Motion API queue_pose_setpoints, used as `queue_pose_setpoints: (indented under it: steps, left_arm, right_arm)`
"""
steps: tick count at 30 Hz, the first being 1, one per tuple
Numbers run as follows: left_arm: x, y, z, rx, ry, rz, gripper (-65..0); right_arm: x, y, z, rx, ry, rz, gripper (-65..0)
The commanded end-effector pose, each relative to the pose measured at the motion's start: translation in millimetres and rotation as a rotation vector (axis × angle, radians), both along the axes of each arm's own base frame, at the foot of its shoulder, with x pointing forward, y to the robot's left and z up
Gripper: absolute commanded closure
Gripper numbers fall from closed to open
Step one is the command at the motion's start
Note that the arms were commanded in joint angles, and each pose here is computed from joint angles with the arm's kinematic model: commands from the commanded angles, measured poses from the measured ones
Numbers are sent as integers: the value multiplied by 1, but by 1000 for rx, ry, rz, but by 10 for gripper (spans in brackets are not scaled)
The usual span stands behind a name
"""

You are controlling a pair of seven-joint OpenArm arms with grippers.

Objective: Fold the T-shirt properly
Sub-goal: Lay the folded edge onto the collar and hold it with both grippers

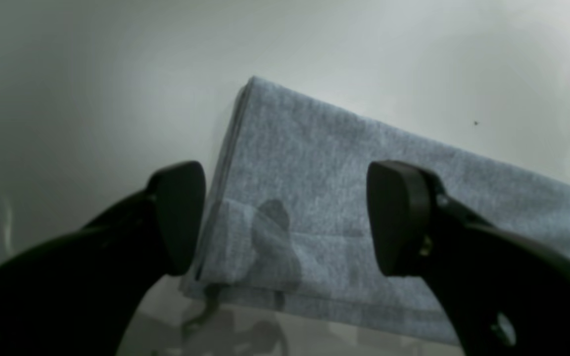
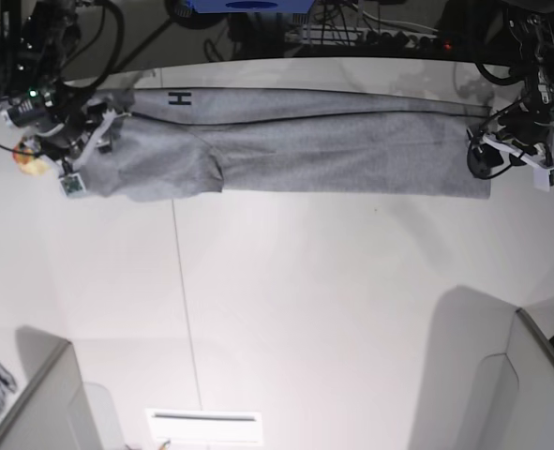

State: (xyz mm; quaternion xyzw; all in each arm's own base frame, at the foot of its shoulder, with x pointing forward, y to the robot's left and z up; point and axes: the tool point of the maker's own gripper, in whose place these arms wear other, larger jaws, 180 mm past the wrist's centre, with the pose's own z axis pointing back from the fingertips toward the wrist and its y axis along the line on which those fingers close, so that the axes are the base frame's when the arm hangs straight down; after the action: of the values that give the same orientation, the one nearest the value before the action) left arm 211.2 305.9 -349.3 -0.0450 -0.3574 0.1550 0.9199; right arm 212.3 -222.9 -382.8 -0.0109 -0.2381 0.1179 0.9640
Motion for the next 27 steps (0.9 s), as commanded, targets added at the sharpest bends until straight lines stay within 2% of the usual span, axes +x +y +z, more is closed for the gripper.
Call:
queue_pose_setpoints:
  steps: [1, 4, 10, 16, 21, 27]
  left_arm:
    - [8, 0, 12, 2, -49, 1, -492]
    - [6, 10, 16, 4, -68, 48, -492]
    - [-1, 32, 25, 15, -103, 132, -492]
    - [-4, 36, 24, 27, -93, 141, -492]
    - [-5, 36, 24, 26, -93, 141, -492]
    - [-5, 36, 24, 25, -92, 142, -492]
  right_arm:
    - [10, -3, 9, -9, -37, 10, -249]
    - [21, -4, 15, -13, -54, 7, -251]
    - [33, -8, 11, -10, 5, -9, -252]
    - [28, 4, -10, 37, 70, -2, -252]
    - [28, 22, -14, 79, 73, 5, -252]
    - [28, 25, -15, 86, 74, 6, -252]
